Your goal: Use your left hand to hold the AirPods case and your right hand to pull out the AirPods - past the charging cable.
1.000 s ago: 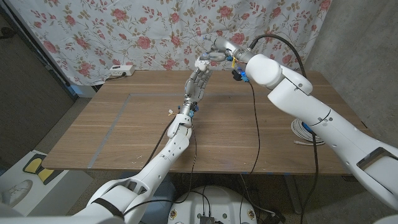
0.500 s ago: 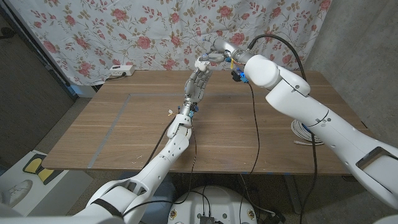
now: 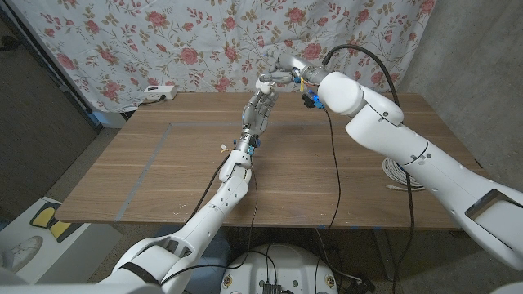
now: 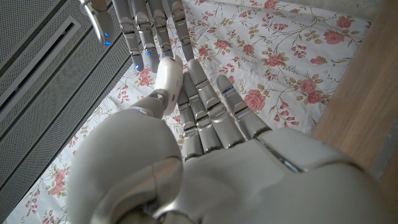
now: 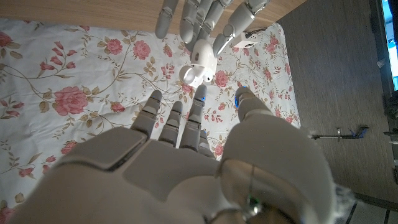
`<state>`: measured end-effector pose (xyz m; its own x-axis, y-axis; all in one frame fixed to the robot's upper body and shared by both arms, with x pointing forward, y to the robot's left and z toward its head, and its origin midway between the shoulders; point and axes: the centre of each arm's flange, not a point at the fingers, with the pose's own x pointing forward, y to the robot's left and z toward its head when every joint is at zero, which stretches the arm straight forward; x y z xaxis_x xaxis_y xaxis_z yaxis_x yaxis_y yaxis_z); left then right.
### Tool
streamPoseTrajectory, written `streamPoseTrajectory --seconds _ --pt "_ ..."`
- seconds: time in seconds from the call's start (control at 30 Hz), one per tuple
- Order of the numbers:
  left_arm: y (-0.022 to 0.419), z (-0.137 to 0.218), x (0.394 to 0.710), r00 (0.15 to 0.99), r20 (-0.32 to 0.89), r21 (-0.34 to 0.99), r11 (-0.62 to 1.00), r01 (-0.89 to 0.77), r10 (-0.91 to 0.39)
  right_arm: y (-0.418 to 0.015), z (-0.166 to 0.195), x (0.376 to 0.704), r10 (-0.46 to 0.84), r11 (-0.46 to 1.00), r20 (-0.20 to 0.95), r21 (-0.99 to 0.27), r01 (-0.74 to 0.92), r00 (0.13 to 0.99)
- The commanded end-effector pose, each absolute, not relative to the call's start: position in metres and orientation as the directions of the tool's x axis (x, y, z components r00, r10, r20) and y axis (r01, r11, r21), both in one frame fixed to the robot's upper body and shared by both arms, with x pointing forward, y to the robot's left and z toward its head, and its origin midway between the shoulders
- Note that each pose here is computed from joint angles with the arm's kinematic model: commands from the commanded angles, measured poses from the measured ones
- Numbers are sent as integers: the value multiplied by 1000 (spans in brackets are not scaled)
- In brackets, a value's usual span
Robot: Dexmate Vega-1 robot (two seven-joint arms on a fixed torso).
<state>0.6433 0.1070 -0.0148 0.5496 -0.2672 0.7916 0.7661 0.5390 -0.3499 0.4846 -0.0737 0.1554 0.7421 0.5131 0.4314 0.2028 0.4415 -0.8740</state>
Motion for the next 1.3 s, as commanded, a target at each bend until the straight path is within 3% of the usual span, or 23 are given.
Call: streamPoseTrajectory --seconds 0.03,1.3 --pt "108 -15 641 544 794 -343 540 769 -270 -71 154 484 502 404 425 -885 231 753" --pt "109 -15 638 536 797 -335 536 775 -278 -59 151 478 493 269 400 -914 302 773"
